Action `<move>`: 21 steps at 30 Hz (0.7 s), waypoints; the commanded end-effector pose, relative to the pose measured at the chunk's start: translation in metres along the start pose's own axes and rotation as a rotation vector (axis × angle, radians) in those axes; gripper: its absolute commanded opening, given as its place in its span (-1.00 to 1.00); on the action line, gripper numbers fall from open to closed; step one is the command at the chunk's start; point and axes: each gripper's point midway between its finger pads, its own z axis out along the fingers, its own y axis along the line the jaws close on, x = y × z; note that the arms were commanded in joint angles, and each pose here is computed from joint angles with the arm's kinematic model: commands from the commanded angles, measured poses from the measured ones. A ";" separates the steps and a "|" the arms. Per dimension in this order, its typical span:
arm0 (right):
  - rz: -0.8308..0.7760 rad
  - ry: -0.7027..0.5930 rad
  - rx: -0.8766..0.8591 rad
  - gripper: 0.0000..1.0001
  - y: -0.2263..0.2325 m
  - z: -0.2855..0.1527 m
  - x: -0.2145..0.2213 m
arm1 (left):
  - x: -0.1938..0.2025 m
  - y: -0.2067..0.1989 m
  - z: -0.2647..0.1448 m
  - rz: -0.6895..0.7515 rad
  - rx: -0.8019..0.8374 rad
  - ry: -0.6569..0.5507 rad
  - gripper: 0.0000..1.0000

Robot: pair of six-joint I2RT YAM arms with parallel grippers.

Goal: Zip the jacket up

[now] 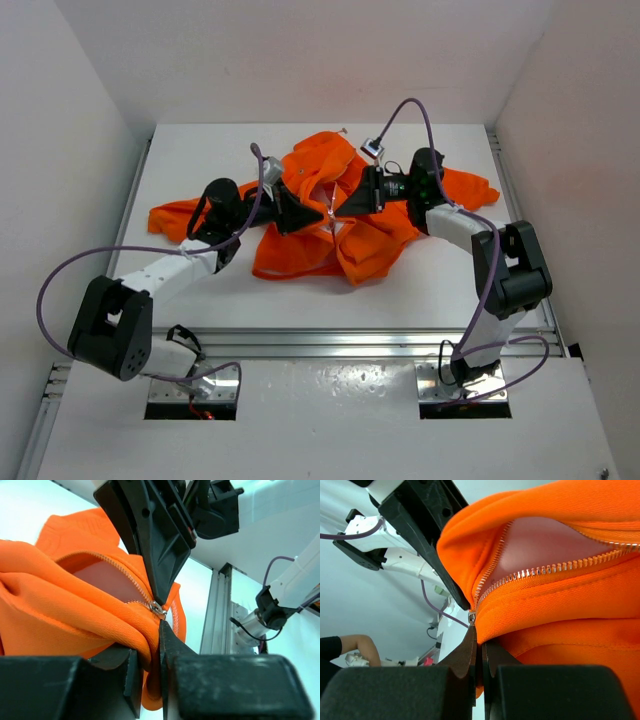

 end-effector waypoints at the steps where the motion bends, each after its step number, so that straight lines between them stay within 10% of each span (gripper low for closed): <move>1: -0.147 -0.039 -0.009 -1.00 0.018 -0.001 -0.016 | -0.012 -0.023 0.009 0.053 0.129 -0.009 -0.57; 17: -0.165 -0.032 -0.018 -1.00 0.022 0.000 -0.012 | -0.013 -0.016 0.015 0.027 0.119 -0.011 -0.55; 21: -0.171 -0.039 -0.014 -1.00 0.023 -0.002 -0.014 | -0.009 -0.015 0.013 0.095 0.087 0.020 -0.26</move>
